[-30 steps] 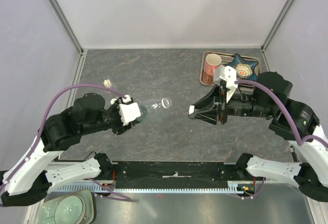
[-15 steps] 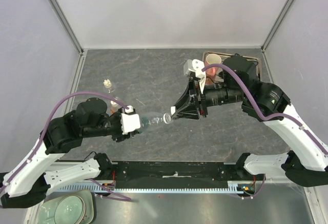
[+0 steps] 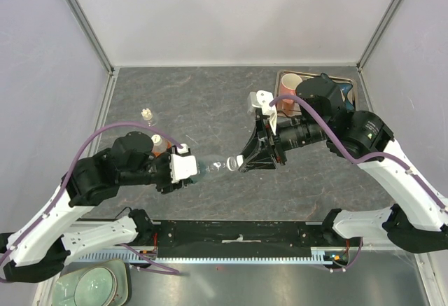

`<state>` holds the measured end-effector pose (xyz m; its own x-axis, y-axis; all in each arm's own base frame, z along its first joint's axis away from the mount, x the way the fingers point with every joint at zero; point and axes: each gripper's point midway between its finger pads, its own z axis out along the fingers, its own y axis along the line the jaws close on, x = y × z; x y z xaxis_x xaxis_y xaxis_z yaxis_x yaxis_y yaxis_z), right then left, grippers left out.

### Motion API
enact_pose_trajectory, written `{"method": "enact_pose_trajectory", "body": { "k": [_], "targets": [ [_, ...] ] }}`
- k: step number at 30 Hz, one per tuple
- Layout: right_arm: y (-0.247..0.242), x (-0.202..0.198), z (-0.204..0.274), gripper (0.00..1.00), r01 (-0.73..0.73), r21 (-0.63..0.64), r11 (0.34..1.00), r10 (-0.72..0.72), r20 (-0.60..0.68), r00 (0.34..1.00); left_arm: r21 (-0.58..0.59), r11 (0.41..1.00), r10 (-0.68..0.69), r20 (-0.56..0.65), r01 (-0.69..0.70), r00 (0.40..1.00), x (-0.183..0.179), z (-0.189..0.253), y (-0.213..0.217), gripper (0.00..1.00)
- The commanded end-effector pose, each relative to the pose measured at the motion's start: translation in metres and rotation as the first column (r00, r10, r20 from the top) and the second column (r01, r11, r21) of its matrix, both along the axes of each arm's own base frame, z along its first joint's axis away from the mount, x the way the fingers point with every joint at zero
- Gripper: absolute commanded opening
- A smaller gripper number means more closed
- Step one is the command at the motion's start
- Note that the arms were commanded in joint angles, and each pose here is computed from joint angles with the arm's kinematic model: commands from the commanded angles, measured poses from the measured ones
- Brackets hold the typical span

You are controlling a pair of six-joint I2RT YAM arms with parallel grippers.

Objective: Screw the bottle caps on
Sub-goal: Screw the bottle cap onto the plastic bottle.

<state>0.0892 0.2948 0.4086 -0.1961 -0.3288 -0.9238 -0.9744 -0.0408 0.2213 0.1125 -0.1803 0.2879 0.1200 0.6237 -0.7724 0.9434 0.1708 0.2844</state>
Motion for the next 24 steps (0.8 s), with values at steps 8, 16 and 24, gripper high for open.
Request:
{"method": "enact_pose_trajectory", "body": {
  "k": [8, 16, 24],
  "targets": [
    [0.003, 0.001, 0.01, 0.2, -0.032, 0.015, 0.999, 0.032, 0.036, 0.999, -0.044, 0.999, -0.01, 0.011, 0.011, 1.0, 0.006, 0.016, -0.01, 0.5],
    [0.002, 0.023, 0.007, 0.18, 0.086, -0.011, 0.996, -0.084, 0.099, 0.991, -0.045, 0.999, -0.008, 0.001, 0.008, 1.0, 0.007, 0.016, -0.011, 0.5],
    [-0.007, 0.038, 0.023, 0.19, 0.189, 0.046, 0.981, -0.194, 0.186, 0.963, -0.053, 0.999, 0.002, 0.003, -0.002, 1.0, 0.009, 0.019, -0.01, 0.5]
  ]
}}
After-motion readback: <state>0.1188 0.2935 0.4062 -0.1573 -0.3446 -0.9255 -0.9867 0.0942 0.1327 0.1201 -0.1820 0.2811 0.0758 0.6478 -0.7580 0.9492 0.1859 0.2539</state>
